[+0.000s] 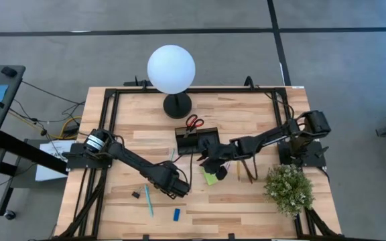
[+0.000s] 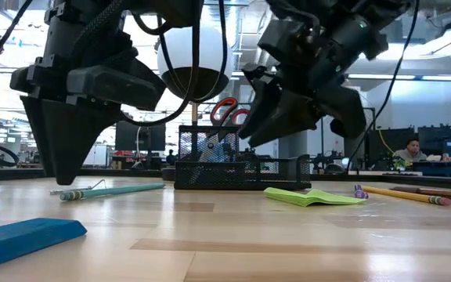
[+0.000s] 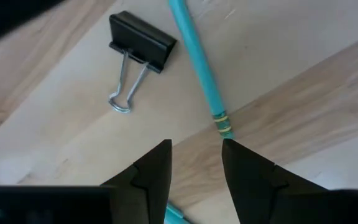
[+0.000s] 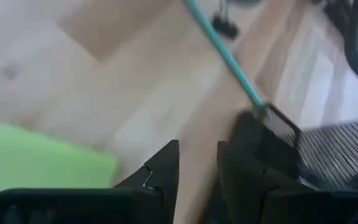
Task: Pick and place office supplies into organizer
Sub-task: Put the light blue pencil into the desk organizer
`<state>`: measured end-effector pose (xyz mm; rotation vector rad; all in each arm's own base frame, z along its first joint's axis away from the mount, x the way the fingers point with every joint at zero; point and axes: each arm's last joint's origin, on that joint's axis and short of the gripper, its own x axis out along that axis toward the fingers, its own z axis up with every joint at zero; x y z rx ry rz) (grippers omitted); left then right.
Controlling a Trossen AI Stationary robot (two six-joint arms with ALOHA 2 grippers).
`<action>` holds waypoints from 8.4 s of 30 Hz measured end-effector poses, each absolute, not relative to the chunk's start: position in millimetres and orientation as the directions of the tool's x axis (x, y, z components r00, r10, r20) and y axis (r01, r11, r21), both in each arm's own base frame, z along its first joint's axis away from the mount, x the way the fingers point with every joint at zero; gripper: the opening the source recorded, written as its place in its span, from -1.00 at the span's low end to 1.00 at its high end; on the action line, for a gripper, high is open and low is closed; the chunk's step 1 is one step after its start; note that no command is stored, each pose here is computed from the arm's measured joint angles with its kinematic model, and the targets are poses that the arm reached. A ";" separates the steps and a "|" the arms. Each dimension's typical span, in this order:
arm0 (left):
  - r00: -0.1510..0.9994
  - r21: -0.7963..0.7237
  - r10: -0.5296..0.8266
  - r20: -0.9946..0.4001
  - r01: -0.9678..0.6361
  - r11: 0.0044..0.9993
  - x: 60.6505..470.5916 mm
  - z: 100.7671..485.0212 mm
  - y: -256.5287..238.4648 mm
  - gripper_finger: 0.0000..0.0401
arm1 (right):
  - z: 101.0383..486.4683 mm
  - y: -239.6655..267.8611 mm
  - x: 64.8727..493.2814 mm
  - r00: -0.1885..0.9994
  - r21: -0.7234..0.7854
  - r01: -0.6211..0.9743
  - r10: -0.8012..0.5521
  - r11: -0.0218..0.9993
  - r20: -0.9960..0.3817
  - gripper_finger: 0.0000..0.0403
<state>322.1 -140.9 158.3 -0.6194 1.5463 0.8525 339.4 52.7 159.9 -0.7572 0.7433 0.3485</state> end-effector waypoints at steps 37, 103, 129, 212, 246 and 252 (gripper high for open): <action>-0.151 0.225 0.177 -0.973 -0.807 0.546 308.0 159.9 -160.4 -0.32 | 173.9 80.3 356.0 0.423 -0.485 -0.758 -0.237 0.437 -0.875 0.18; 0.115 0.047 0.324 -0.939 -0.891 0.452 304.8 135.4 -178.2 -0.32 | 195.9 49.6 397.6 0.671 -0.384 -0.674 0.307 0.631 -0.675 -0.21; 0.042 0.061 0.240 -0.970 -0.913 0.405 299.6 134.6 -179.4 -0.83 | 196.9 49.8 398.5 0.681 -0.392 -0.669 0.308 0.632 -0.665 -0.21; 0.068 0.016 0.080 -0.994 -0.659 0.752 289.8 145.7 -222.5 -0.84 | 91.4 46.6 434.0 0.581 -0.095 -0.760 0.606 0.643 -0.544 -0.21; 0.141 0.023 0.143 -0.980 -0.628 0.778 293.2 146.1 -221.3 -0.84 | 67.2 61.6 431.6 0.572 -0.014 -0.689 0.532 0.725 -0.624 -0.60; 0.144 0.024 0.147 -0.979 -0.628 0.777 293.2 146.1 -221.2 -0.84 | 67.2 61.7 432.0 0.574 -0.005 -0.689 0.542 0.724 -0.614 -0.76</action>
